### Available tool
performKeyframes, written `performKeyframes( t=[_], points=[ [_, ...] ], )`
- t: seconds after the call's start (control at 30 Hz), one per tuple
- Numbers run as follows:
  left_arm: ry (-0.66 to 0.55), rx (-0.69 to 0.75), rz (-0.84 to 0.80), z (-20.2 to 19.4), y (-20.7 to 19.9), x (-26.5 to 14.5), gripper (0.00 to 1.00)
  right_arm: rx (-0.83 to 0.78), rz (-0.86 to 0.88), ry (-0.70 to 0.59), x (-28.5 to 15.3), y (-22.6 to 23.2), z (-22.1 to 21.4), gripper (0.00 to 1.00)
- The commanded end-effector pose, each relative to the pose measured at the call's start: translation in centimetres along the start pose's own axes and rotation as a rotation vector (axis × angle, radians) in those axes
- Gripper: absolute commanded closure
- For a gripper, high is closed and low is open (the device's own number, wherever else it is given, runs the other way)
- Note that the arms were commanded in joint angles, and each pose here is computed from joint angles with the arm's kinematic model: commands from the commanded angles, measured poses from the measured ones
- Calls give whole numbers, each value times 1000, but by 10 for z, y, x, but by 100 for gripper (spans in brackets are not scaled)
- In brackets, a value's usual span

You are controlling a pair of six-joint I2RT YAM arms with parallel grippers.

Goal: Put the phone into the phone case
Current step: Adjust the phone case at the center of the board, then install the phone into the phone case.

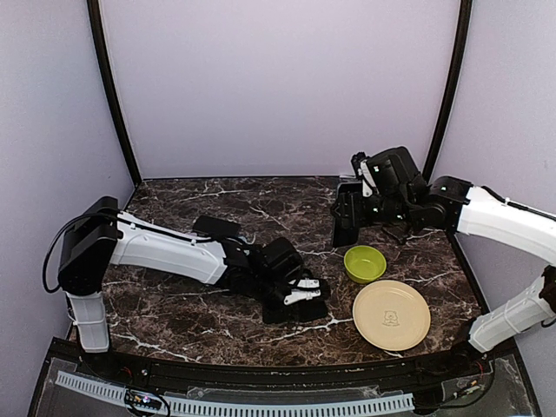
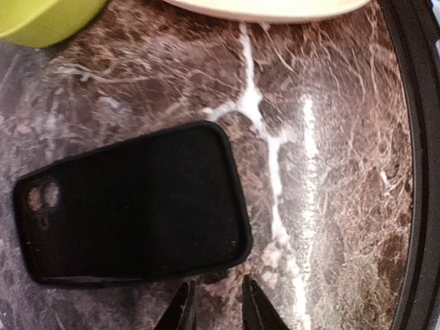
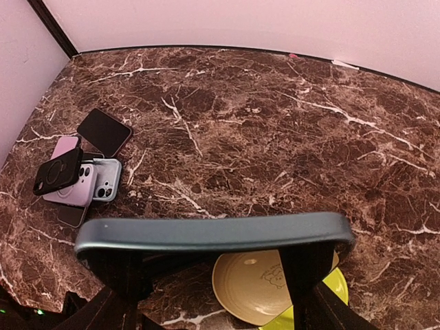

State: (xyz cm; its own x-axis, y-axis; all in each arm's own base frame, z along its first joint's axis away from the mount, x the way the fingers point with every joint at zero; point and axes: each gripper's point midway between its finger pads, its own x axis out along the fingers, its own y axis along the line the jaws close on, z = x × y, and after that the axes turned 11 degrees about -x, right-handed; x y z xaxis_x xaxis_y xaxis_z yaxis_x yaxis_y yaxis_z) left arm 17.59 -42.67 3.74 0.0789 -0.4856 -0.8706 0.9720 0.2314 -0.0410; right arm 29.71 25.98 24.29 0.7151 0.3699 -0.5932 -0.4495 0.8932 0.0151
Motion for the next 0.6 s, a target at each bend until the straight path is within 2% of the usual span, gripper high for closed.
performKeyframes(
  t=[0.0, 0.23, 0.33, 0.37, 0.4, 0.43, 0.47, 0.57],
  points=[
    [-215, -134, 46, 47, 36, -78, 75, 71, 1, -20, -8, 6, 11, 81],
    [-449, -490, 202, 57, 111, -168, 63, 76, 35, 91, 7, 39, -17, 84],
    [-539, -659, 287, 42, 145, -196, 57, 58, 49, 157, 21, 59, -34, 85],
    [-530, -695, 303, 29, 151, -193, 55, 56, 55, 175, 25, 66, -38, 85],
    [-569, -751, 361, 21, 166, -205, 47, 49, 59, 196, 29, 72, -43, 85],
    [-556, -793, 412, 3, 178, -202, 42, 45, 68, 216, 34, 79, -47, 86],
    [-580, -827, 425, -1, 182, -207, 33, 43, 79, 234, 38, 86, -52, 86],
    [-580, -867, 423, -11, 188, -205, 18, 25, 89, 272, 49, 103, -64, 86]
  ],
)
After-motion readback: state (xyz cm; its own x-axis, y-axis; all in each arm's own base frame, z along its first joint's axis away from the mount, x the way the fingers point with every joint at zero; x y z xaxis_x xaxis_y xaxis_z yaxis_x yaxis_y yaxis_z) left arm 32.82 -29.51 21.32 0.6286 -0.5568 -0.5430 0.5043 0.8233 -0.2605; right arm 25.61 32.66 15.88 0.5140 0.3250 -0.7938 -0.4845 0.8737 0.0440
